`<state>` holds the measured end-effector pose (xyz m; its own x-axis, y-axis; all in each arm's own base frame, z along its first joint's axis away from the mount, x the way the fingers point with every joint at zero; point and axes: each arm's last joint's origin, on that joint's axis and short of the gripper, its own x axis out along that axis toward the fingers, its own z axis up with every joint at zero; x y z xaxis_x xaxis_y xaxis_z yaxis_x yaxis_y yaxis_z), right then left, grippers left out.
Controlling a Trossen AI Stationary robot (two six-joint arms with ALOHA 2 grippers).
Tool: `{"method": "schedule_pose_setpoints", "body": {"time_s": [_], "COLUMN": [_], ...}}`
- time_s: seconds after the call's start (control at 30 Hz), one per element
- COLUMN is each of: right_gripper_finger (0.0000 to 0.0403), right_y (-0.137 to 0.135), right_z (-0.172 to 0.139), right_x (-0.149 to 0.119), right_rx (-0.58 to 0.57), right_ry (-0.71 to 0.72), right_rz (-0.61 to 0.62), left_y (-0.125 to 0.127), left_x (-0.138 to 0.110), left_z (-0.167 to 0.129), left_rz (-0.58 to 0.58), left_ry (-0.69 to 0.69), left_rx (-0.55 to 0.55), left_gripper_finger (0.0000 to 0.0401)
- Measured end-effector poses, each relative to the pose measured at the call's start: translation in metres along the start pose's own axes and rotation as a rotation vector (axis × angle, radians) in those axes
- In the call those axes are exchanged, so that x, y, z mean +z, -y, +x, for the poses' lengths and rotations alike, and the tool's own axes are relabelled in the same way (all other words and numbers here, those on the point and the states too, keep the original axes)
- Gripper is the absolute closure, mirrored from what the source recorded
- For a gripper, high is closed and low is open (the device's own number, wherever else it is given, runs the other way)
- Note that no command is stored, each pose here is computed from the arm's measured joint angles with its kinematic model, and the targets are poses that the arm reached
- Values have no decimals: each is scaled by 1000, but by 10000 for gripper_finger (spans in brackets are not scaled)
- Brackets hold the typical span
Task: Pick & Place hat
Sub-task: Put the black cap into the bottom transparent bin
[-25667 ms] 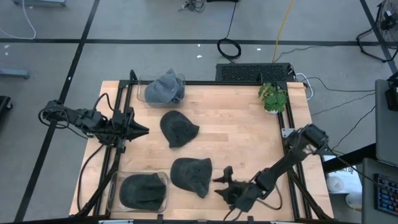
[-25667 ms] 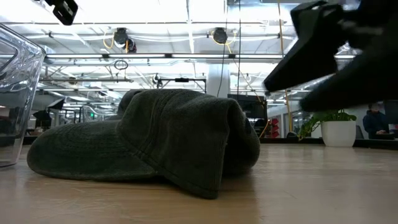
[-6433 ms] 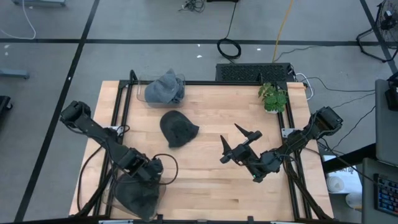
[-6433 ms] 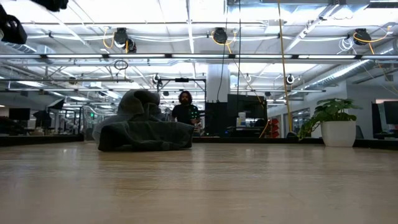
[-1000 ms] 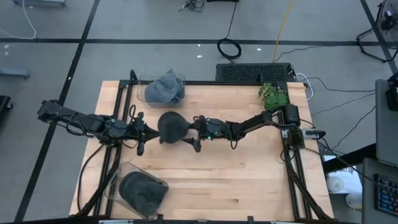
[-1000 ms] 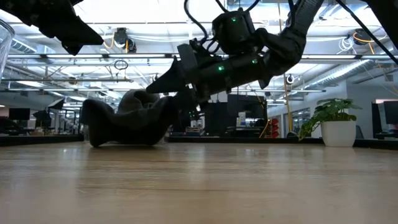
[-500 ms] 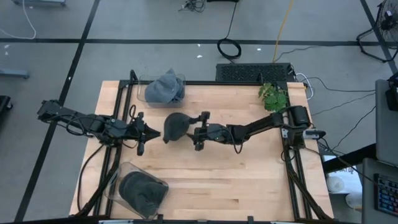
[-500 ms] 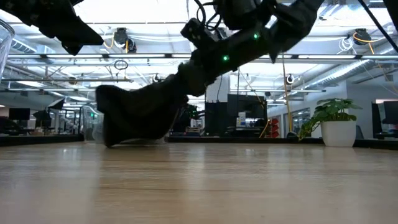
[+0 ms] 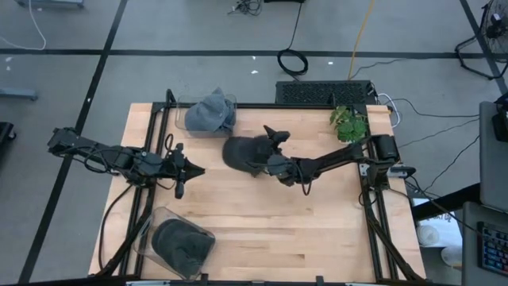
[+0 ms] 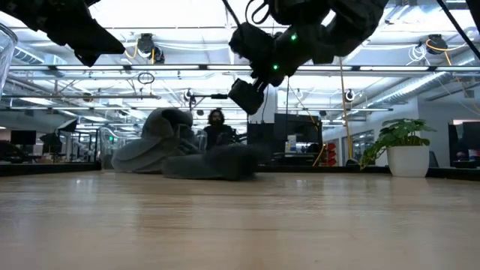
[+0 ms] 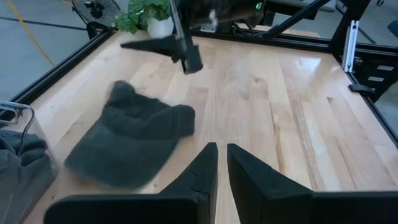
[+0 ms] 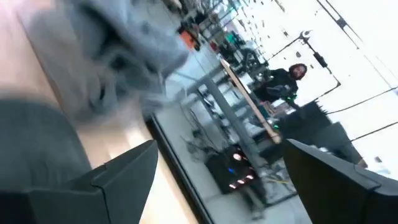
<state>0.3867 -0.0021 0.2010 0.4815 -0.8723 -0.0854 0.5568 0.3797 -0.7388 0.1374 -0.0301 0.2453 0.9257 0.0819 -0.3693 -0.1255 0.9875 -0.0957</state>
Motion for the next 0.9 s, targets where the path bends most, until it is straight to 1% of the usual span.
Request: {"method": "schedule_pose_setpoints", "body": {"time_s": [0.1, 0.2, 0.23, 0.27, 0.3, 0.33, 0.4, 0.43, 0.47, 0.53, 0.6, 0.63, 0.7, 0.77, 0.87, 0.9], "right_gripper_finger": [67, 67, 67, 67, 67, 67, 67, 67, 67, 67, 67, 67, 67, 67, 67, 67], "right_y": [5, 13, 17, 23, 28, 34, 43, 47, 50, 51, 43, 37, 24, 11, -1, -5], "right_z": [3, 7, 8, 8, 9, 10, 16, 20, 24, 28, 26, 22, 14, 8, -4, -7], "right_x": [3, -3, -4, -5, -8, -12, -24, -30, -36, -46, -51, -54, -62, -66, -68, -66], "right_rx": [11, -4, 0, 28, 71, 138, 322, 408, 484, 600, 695, 732, 773, 803, 842, 851], "right_ry": [21, -39, -54, -63, -83, -110, -203, -259, -303, -336, -325, -321, -320, -316, -309, -294], "right_rz": [95, 127, 165, 211, 263, 334, 484, 536, 549, 524, 470, 422, 309, 230, 167, 165], "left_y": [0, 0, 0, 0, 0, 0, 0, 0, 0, 0, 0, 0, 0, 0, 0, 0], "left_x": [0, 0, 0, 0, 0, 0, 0, 0, 0, 0, 0, 0, 0, 0, 0, 0], "left_z": [0, 0, 0, 0, 0, 0, 0, 0, 0, 0, 0, 0, 0, 0, 0, 0], "left_rz": [0, 0, 0, 0, 0, 0, 0, 0, 0, -1, 0, 0, 0, -1, -1, 0], "left_ry": [1, 1, 1, 1, 1, 1, 1, 1, 1, 1, 1, 1, 1, 1, 1, 1], "left_rx": [0, 0, 0, 0, 0, 0, 0, 0, 0, 0, 0, 0, 0, 0, 0, 0], "left_gripper_finger": [354, 354, 354, 354, 354, 354, 354, 354, 354, 354, 354, 354, 354, 354, 354, 354]}}
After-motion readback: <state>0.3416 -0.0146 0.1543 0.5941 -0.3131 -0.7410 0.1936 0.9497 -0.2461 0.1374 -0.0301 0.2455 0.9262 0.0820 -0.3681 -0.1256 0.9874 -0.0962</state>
